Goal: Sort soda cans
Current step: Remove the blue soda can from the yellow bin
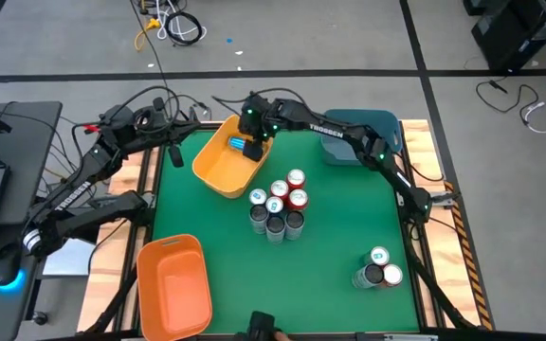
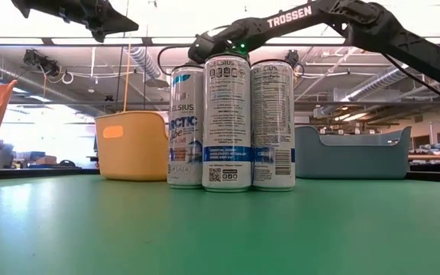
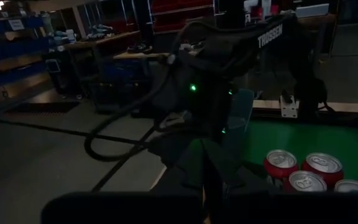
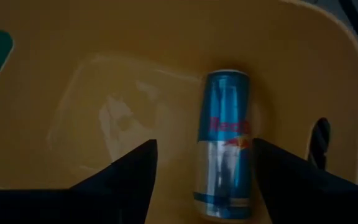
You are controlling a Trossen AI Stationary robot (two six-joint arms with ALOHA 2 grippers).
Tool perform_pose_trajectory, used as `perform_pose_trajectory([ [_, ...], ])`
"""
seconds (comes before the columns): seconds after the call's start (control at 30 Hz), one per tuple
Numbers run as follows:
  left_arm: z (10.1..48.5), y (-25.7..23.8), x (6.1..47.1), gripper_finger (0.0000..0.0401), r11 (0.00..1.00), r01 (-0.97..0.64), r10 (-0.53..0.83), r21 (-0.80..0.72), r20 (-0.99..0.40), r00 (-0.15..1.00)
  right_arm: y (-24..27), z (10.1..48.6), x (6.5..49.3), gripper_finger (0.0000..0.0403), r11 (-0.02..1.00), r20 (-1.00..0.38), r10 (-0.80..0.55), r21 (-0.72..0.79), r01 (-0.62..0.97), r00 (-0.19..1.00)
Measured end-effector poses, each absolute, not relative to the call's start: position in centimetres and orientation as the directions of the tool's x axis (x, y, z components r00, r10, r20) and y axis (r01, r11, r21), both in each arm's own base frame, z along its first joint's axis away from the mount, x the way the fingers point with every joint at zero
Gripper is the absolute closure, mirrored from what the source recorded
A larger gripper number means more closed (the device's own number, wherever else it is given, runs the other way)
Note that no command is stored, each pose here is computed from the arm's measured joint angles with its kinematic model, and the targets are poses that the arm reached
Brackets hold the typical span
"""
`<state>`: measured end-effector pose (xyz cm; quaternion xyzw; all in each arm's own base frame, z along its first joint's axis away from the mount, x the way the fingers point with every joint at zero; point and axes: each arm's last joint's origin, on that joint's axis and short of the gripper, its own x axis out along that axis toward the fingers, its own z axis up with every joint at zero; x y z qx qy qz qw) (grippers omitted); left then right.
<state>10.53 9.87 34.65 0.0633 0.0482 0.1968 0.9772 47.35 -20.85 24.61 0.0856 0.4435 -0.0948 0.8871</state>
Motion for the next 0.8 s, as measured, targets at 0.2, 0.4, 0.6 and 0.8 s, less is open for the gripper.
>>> perform_pose_trajectory([
  [0.2,34.3,10.4,10.8,0.0400,0.897,-0.428,0.439,0.113,-0.101,0.893,-18.3,24.8,48.8,0.0180,0.963,-0.779,-0.115,0.066,0.263,0.616],
  [0.4,32.4,12.4,12.6,0.0400,0.899,-0.436,0.433,0.042,-0.238,0.869,-13.2,25.4,50.6,0.0301,0.978,-0.738,0.072,0.186,0.100,0.671],
  [0.6,31.3,14.3,14.3,0.0400,0.909,-0.416,0.391,0.025,-0.392,0.833,-9.5,28.4,48.0,0.0390,0.997,-0.851,0.033,0.066,0.046,0.524],
  [0.8,33.5,15.3,15.2,0.0400,0.917,-0.380,0.398,0.124,-0.374,0.838,-8.8,35.6,42.2,0.0401,0.986,-0.874,-0.153,-0.105,0.129,0.461],
])
